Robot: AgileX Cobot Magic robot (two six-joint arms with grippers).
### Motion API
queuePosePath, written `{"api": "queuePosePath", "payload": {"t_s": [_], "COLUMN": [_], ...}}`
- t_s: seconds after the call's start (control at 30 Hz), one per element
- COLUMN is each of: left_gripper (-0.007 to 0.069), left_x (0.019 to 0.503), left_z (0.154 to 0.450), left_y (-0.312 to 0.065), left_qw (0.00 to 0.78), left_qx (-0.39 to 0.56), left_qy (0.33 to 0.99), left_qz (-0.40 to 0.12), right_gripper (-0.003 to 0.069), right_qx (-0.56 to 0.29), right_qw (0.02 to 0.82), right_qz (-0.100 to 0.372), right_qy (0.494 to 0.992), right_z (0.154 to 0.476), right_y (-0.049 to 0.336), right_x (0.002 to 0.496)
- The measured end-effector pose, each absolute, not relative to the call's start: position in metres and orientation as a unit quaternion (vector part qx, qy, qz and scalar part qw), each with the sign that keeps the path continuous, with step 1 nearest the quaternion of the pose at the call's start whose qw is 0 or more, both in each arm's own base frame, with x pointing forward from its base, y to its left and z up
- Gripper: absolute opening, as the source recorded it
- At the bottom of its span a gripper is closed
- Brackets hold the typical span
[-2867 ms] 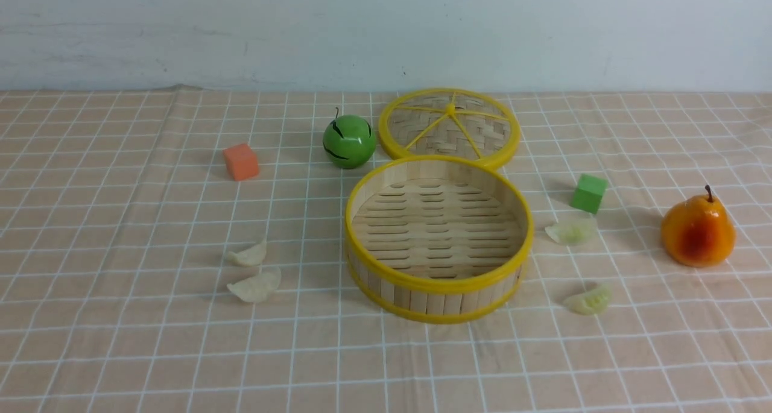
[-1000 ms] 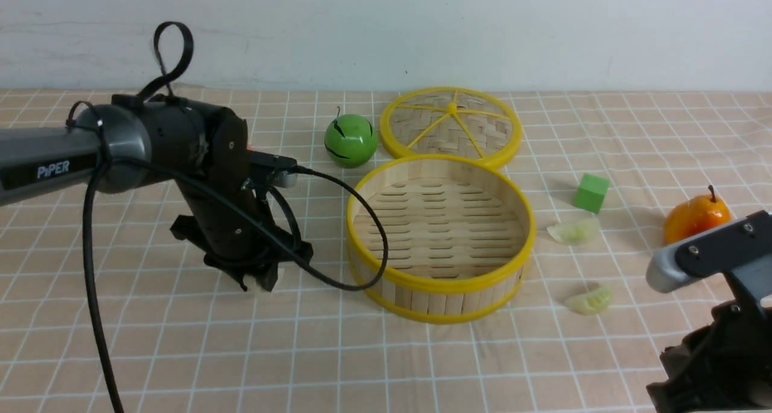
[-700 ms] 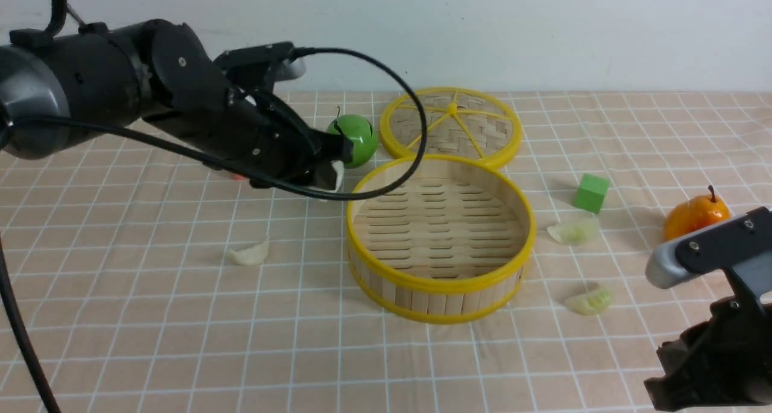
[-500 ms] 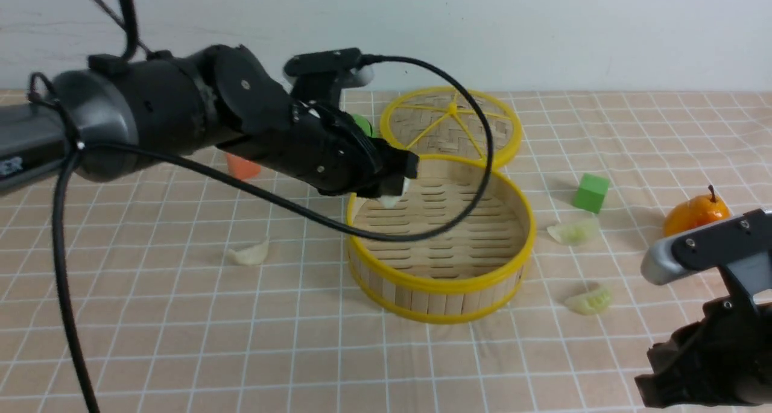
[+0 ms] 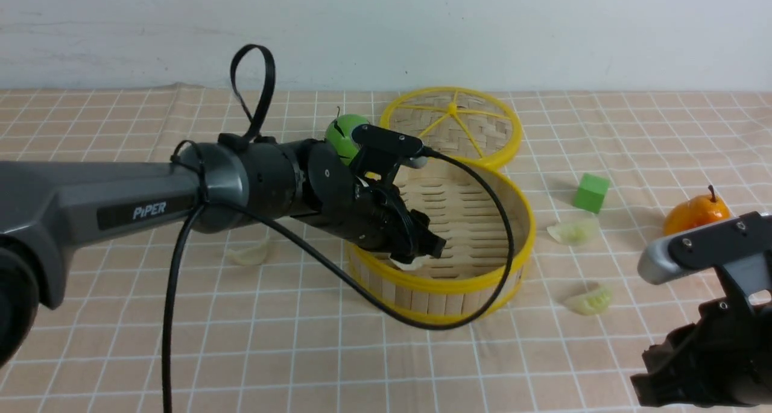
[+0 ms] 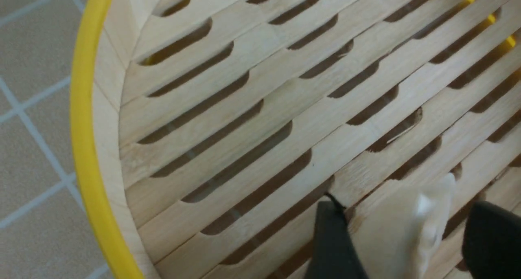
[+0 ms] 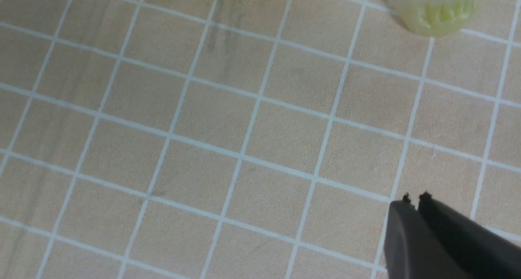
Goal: Put the dumplings into the steamer on the table with the brown tablecloth.
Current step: 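Place the dumpling into the bamboo steamer basket with the left gripper, then reach for and grasp a dumpling on the table with the left gripper, then place the dumpling into the bamboo steamer basket with the left gripper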
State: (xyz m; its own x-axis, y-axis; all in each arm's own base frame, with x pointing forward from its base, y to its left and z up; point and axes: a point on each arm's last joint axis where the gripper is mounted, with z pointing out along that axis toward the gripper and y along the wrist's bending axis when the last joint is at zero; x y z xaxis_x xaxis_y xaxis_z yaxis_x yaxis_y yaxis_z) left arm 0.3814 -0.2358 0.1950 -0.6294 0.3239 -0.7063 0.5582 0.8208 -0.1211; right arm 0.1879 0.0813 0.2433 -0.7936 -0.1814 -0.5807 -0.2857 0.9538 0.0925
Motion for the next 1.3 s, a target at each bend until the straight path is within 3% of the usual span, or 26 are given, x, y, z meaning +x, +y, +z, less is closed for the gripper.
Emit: {"api": "queuePosePath", "payload": {"t_s": [0.07, 0.17, 0.27, 0.33, 0.5, 0.57, 0.77, 0.87, 1.0, 1.03, 1.07, 1.3], "left_gripper": [0.0471, 0.0534, 0.0545, 0.0545, 0.0536, 0.0525, 0.0515, 0.0471, 0.0360, 0.0263, 0.0238, 0.0241], "left_x": [0.380, 0.370, 0.364, 0.369, 0.389, 0.399, 0.409, 0.413, 0.413, 0.412, 0.412, 0.405], "left_z": [0.203, 0.249, 0.287, 0.296, 0.263, 0.231, 0.185, 0.165, 0.164, 0.165, 0.166, 0.194], "left_y": [-0.235, -0.226, -0.205, -0.177, -0.120, -0.102, -0.103, -0.100, -0.098, -0.099, -0.099, -0.115], "left_qw": [0.359, 0.397, 0.423, 0.412, 0.319, 0.262, 0.220, 0.203, 0.197, 0.198, 0.201, 0.233], "left_qx": [0.248, 0.255, 0.237, 0.205, 0.135, 0.125, 0.177, 0.197, 0.190, 0.183, 0.177, 0.164], "left_qy": [0.884, 0.864, 0.856, 0.872, 0.929, 0.951, 0.958, 0.959, 0.962, 0.963, 0.963, 0.958], "left_qz": [-0.169, -0.173, -0.176, -0.167, -0.130, -0.105, -0.061, -0.032, -0.021, -0.021, -0.020, -0.035], "right_gripper": [0.0042, 0.0042, 0.0042, 0.0042, 0.0043, 0.0046, 0.0050, 0.0053, 0.0057, 0.0058, 0.0060, 0.0063], "right_qx": [-0.124, -0.124, -0.124, -0.124, -0.124, -0.124, -0.123, -0.122, -0.122, -0.121, -0.119, -0.119], "right_qw": [0.296, 0.296, 0.296, 0.297, 0.299, 0.301, 0.297, 0.290, 0.284, 0.281, 0.278, 0.274], "right_qz": [0.088, 0.088, 0.088, 0.088, 0.089, 0.089, 0.089, 0.089, 0.087, 0.088, 0.089, 0.088], "right_qy": [0.943, 0.943, 0.943, 0.943, 0.942, 0.941, 0.943, 0.945, 0.947, 0.948, 0.949, 0.950], "right_z": [0.243, 0.243, 0.243, 0.243, 0.244, 0.244, 0.242, 0.239, 0.236, 0.235, 0.233, 0.230], "right_y": [0.081, 0.081, 0.081, 0.081, 0.081, 0.082, 0.082, 0.083, 0.084, 0.084, 0.085, 0.086], "right_x": [0.188, 0.188, 0.188, 0.188, 0.188, 0.189, 0.190, 0.191, 0.193, 0.193, 0.194, 0.196]}}
